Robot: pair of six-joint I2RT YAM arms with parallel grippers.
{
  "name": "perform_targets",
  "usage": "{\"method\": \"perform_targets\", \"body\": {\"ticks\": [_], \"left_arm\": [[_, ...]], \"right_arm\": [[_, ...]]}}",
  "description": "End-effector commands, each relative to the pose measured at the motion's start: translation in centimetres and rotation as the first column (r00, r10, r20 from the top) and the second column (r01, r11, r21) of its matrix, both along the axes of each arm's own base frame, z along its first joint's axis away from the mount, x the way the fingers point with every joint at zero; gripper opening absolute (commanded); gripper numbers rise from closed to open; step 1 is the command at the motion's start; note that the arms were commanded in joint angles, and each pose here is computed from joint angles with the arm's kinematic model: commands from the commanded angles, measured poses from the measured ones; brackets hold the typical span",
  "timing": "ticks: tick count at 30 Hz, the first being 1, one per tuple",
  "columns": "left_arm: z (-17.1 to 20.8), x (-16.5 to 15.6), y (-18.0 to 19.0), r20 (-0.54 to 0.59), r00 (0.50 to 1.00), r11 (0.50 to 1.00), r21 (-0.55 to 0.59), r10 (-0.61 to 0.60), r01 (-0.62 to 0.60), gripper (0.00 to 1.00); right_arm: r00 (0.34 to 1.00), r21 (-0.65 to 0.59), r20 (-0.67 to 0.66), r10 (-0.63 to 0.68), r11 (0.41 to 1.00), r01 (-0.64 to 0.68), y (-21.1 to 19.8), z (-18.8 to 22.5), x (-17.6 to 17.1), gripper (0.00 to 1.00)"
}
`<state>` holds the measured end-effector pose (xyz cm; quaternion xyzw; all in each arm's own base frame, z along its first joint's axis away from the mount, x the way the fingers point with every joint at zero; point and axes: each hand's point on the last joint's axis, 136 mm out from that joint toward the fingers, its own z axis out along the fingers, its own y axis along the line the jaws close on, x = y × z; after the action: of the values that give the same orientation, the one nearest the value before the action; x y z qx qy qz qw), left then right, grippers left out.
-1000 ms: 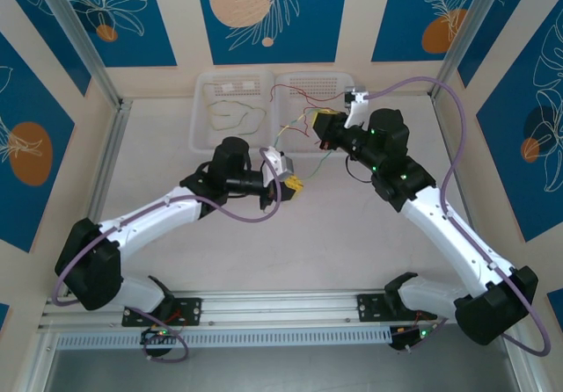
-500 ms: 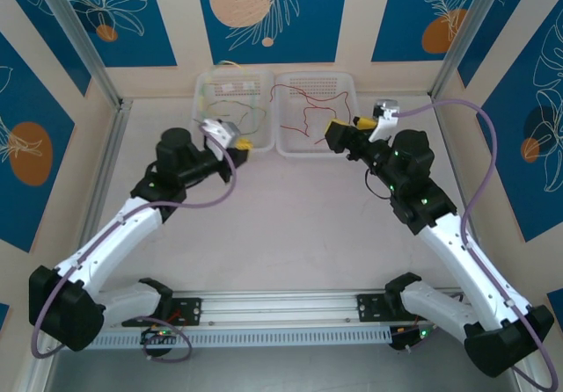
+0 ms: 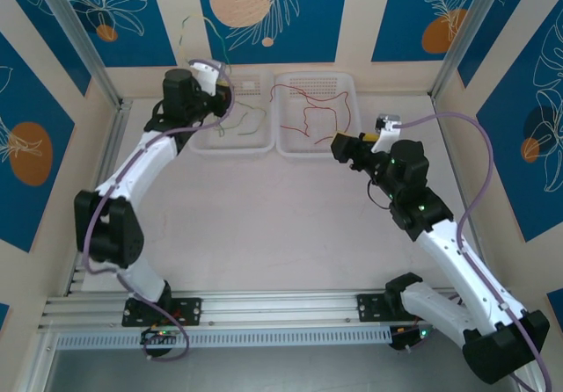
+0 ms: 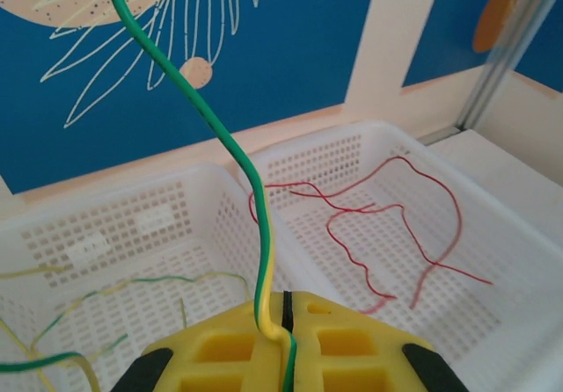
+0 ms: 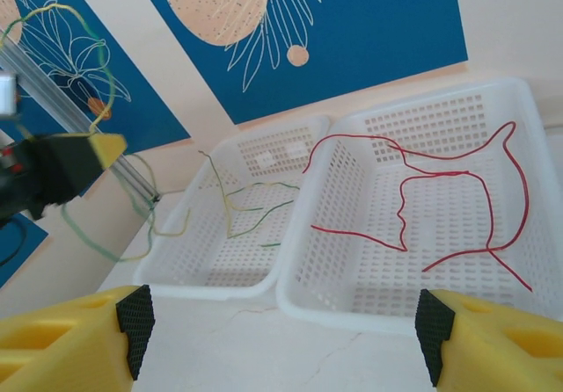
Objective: Untangle the cables
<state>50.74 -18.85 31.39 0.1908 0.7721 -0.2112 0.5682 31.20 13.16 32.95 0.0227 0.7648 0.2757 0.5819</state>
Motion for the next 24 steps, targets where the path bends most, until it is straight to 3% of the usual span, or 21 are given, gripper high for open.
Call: {"method": "perform_targets", "body": {"ticks": [1, 6, 11, 17, 24], "left_arm": [[-2.0, 3.0, 0.1, -0.02, 1.0, 0.999, 0.036, 0.012, -0.011, 0.0], [-6.5, 7.4, 0.1, -0.083, 0.995, 0.995, 0.083, 0.061, -0.054, 0.0], [-10.4, 9.2, 0.1, -0.197, 0.975, 0.991, 0.112, 0.098, -0.077, 0.0], [-13.8, 9.0, 1.4, -0.387, 0.898, 0.968, 0.213, 0.209, -0.133, 0.0], [-13.1, 8.3, 1.2, -0.386, 0.884, 0.926, 0.358, 0.266, -0.122, 0.0]], "right_arm": [[0.999, -0.012, 0.025, -0.038, 0.999, 0.038, -1.3, 0.3, -0.9, 0.8], [0.999, -0.025, 0.023, -0.046, 0.999, 0.047, -2.0, 0.4, -1.9, 0.8], [0.997, -0.049, 0.032, -0.064, 0.997, 0.066, -2.8, 0.8, -2.5, 0.8], [0.998, -0.069, -0.004, -0.059, 0.996, 0.059, -2.6, 0.7, -1.8, 0.8], [0.999, -0.049, -0.022, -0.025, 0.999, 0.023, -1.5, 0.4, -0.6, 0.8]]}}
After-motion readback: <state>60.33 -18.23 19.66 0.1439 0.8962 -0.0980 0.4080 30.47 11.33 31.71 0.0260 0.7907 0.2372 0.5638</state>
